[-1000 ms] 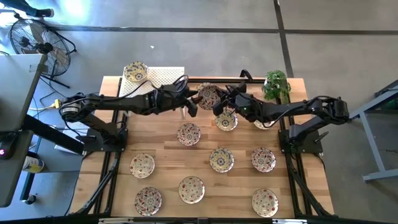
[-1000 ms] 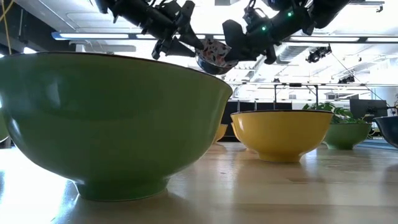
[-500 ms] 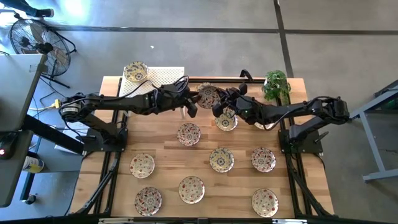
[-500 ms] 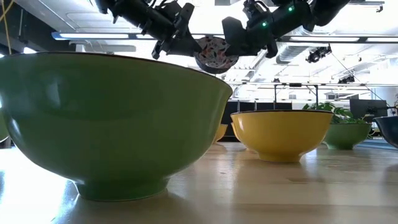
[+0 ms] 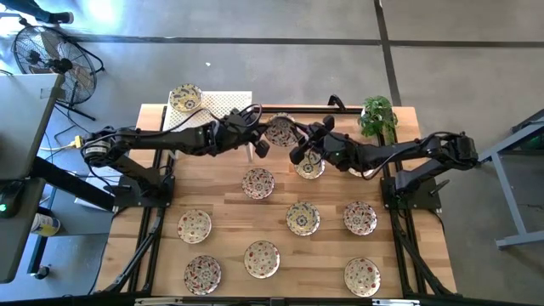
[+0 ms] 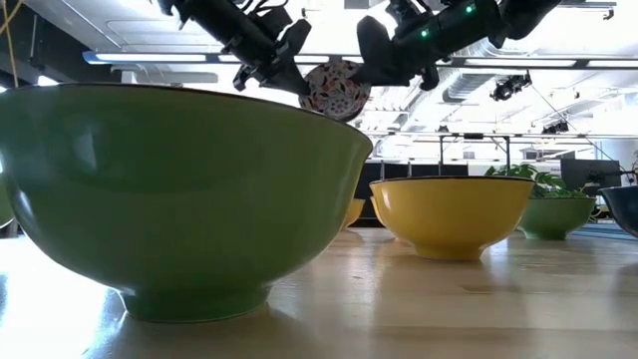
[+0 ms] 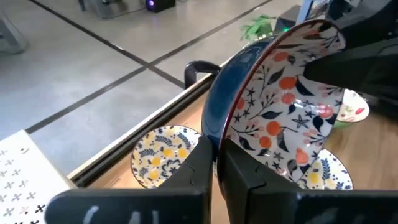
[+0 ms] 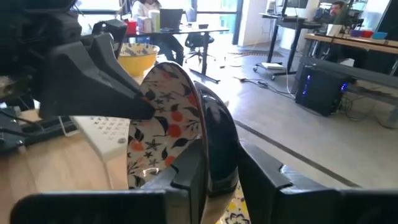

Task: Pick & Place Mini bowls
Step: Put the blue patterned bowl on the shelf

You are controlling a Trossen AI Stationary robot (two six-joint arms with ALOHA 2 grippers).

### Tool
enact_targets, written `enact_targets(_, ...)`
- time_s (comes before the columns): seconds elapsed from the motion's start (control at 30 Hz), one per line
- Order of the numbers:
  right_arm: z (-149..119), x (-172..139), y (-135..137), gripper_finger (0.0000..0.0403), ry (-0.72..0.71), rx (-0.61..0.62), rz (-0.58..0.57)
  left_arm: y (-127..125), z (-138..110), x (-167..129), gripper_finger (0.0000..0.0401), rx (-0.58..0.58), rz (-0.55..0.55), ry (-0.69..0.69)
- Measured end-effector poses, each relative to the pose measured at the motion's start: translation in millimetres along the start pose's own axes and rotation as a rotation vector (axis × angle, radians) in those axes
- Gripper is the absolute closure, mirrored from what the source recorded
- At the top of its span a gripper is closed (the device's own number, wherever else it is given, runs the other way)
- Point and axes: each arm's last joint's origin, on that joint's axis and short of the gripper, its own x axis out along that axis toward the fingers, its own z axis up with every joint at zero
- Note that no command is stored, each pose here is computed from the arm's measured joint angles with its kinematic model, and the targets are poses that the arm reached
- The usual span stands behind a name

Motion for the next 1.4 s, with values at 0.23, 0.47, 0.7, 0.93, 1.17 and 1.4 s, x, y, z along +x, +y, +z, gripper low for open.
enact_targets(0.23, 0.6, 0.2, 0.1, 0.034, -0.003, 0.02, 0.02, 0.2, 0.7, -0.3, 0.0397, -0.007, 0.017, -0.002)
enact_targets(0.47, -0.6, -4.4, 7.3, 0.0339, 0.005, 0.047, 0.057, 0.5, 0.0, -0.4, 0.0397, 0.002, 0.028, 0.003)
enact_targets(0.7, -1.8, -9.8, 15.0, 0.0322, 0.011, 0.075, 0.099, 2.1, -1.4, -0.6, 0.0401, 0.041, 0.062, 0.015)
enact_targets(0.93, -1.9, -10.0, 16.4, 0.029, 0.02, 0.12, 0.147, 3.8, -2.6, -0.7, 0.0401, 0.039, 0.11, 0.02)
enact_targets(1.17, -0.7, -15.2, 20.6, 0.0255, 0.017, 0.102, 0.16, 4.8, -0.7, -2.9, 0.0401, 0.041, 0.113, 0.013)
enact_targets(1.4, 16.5, -36.1, 24.2, 0.0244, -0.044, 0.018, 0.224, 31.8, 28.7, -17.4, 0.0401, 0.056, 0.183, 0.005)
